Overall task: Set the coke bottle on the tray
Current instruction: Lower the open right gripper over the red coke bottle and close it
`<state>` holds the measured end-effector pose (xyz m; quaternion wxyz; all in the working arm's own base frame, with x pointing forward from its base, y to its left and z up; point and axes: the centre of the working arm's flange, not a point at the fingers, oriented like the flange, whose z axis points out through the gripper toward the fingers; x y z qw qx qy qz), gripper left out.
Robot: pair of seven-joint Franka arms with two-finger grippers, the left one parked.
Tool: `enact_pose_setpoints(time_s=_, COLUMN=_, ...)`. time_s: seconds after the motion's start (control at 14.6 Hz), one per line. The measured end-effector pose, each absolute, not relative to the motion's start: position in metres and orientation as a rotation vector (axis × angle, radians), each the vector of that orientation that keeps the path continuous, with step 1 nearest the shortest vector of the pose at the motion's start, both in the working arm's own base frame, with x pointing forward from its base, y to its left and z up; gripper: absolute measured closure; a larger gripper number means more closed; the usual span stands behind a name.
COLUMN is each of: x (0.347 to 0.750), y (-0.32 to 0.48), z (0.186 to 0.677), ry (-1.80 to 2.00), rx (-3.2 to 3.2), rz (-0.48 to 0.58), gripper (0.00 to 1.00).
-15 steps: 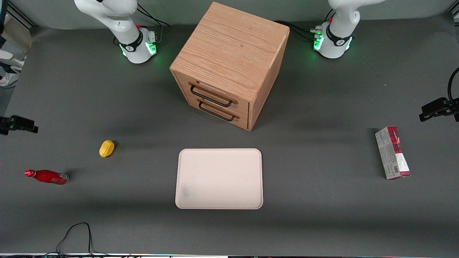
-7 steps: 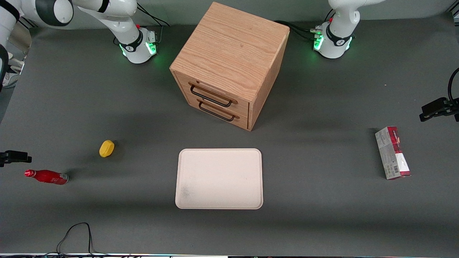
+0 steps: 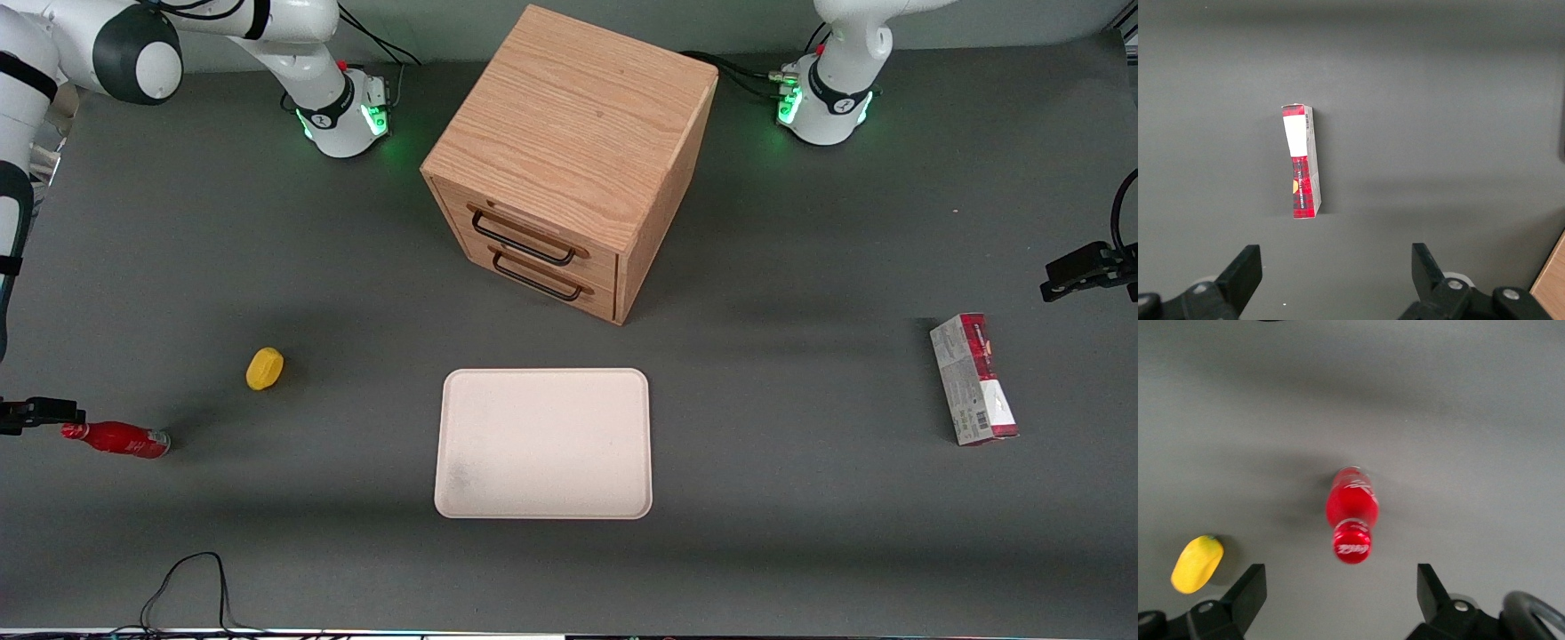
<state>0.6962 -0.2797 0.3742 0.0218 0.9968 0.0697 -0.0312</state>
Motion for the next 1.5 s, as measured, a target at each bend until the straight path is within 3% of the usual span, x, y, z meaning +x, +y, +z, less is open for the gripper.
enact_pose_setpoints(time_s=0.62, x=0.700, y=-0.289, z=0.346, ry=0.221, rx=3.126, rz=-0.002, gripper=0.09)
enact_pose_setpoints(time_s=0.96, x=0.698, y=-0.288, z=0.330, ry=0.207, rx=3.152, rz=-0.018, gripper=0.21)
enact_pose_setpoints(time_s=1.09, x=0.697, y=-0.288, z=0.327, ry=0.205, rx=3.155, rz=-0.025, gripper=0.22)
enact_pose_setpoints(time_s=1.16, x=0.697, y=-0.288, z=0.326, ry=0.205, rx=3.156, rz=-0.028, gripper=0.26)
enact_pose_setpoints(time_s=1.3, x=0.696, y=-0.289, z=0.324, ry=0.204, rx=3.158, rz=-0.031, gripper=0.45)
enact_pose_setpoints(time_s=1.37, x=0.696, y=-0.289, z=0.324, ry=0.204, rx=3.158, rz=-0.030, gripper=0.45)
enact_pose_setpoints(time_s=1.5, x=0.696, y=-0.289, z=0.324, ry=0.204, rx=3.156, rz=-0.027, gripper=0.62)
